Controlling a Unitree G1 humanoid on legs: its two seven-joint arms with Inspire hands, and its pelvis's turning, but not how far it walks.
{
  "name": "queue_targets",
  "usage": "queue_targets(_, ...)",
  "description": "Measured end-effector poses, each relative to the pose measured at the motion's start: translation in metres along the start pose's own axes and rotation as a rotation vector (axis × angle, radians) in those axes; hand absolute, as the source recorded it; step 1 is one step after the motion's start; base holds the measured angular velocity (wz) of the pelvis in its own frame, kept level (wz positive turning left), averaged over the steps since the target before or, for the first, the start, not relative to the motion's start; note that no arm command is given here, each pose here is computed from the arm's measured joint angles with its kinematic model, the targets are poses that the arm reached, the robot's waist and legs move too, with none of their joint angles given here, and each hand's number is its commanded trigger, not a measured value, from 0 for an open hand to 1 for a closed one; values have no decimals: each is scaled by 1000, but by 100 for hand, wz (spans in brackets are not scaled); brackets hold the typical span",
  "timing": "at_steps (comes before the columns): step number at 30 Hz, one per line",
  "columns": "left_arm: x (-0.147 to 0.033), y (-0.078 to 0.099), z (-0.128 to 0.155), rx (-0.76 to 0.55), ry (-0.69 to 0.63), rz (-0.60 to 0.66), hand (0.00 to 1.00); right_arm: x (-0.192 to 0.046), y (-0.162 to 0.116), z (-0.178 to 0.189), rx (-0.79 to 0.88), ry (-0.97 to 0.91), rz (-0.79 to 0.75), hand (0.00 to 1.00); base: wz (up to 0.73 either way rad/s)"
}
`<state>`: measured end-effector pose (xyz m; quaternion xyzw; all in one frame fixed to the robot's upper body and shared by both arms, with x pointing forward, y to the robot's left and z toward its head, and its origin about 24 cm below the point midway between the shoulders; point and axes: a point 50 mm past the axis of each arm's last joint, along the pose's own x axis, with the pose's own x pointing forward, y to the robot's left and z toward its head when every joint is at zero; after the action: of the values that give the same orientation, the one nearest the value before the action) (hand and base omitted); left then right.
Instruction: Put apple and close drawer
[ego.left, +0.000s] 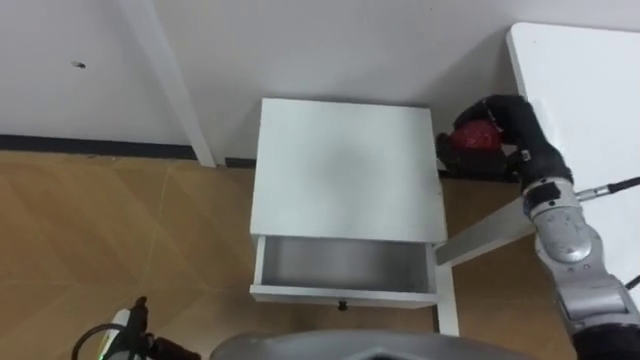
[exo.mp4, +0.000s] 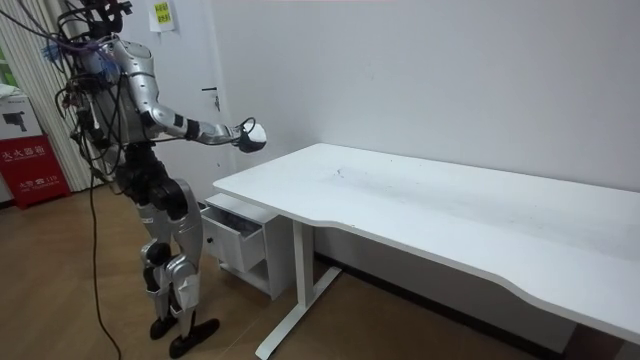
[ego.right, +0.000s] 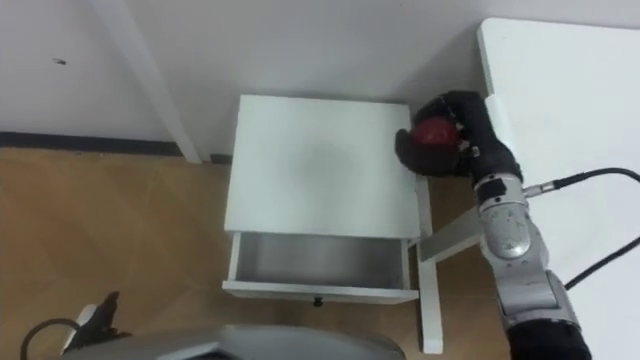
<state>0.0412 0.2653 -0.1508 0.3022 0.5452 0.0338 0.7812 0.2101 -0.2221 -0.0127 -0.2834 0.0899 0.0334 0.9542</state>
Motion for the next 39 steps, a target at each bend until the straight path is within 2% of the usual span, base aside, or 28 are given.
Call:
queue_targets(7,0,-5,1,13,8,-16,0,-1,28,5,8,-9,137,100,5)
queue_targets(14,0,-9,6,42,-7,-31,0,-3,44,5,-85,-6,220,100,4)
queue_targets(22,3,-5,18,60,-38,-23,0,-5,50,1,-146,13,255,100,1)
queue_targets(30,4,-9,23,98,-52,-49,0,-19,68,-31,-151,166,344,100,1)
queue_targets(39,4,-10,25,106,-61,-67,0,-25,73,-34,-145,184,394,100,0)
